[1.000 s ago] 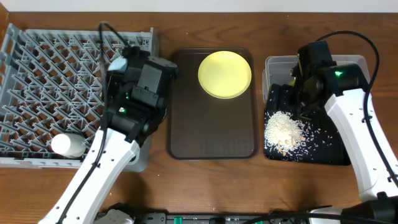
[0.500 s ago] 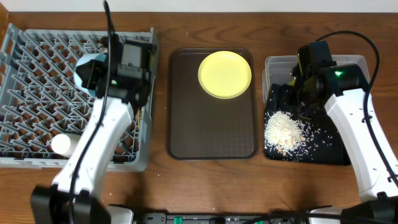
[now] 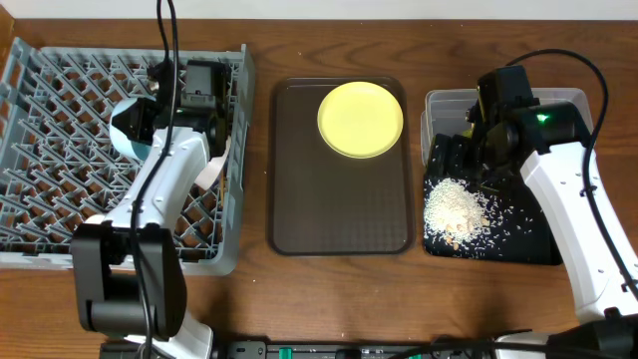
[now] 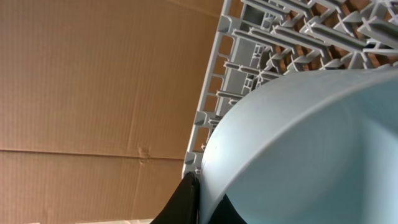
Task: Sort waste into correct bins and load items into the dishwasher
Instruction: 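Carry the blue bowl left and lower it into the dish rack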
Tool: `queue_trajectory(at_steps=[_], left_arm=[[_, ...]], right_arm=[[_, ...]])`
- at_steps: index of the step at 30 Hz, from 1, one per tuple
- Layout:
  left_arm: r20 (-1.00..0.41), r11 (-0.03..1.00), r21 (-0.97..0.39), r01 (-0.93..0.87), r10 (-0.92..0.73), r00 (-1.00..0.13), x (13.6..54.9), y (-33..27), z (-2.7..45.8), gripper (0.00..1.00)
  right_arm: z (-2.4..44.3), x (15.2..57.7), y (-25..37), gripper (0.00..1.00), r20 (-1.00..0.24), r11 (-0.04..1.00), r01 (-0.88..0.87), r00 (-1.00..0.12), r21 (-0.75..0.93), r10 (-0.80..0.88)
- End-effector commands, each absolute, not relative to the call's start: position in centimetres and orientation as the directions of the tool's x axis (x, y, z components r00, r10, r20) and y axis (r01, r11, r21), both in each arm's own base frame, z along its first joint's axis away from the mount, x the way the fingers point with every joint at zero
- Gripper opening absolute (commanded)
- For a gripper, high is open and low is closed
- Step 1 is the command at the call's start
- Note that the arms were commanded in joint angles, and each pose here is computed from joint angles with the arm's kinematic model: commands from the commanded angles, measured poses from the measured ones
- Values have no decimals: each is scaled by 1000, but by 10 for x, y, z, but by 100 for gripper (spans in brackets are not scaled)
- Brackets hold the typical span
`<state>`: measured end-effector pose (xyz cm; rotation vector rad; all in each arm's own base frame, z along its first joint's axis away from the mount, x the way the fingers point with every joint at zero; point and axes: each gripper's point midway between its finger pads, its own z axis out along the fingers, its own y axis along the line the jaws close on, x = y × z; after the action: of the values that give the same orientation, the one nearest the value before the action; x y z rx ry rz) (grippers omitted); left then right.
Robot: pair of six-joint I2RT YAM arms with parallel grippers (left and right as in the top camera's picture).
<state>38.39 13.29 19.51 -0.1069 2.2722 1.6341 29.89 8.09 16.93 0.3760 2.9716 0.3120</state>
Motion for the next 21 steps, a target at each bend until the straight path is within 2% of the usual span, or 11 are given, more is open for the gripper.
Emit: queue_trajectory(at_steps=[1,7,21], left_arm=[[-318,305,913,-272,112,-941,379,137,186,7],[-283,304,922,-239,111,-953,374,137,168,7],[-252,316,930,-190,169,-953,375,113,162,8]], right_arm=[[179,302,80,99,-132,944,233,-954,234,268],[179,302,80,99,-132,945,230,-955,233,265],[179,301,80,99,-131,948,219,-958,230,254]])
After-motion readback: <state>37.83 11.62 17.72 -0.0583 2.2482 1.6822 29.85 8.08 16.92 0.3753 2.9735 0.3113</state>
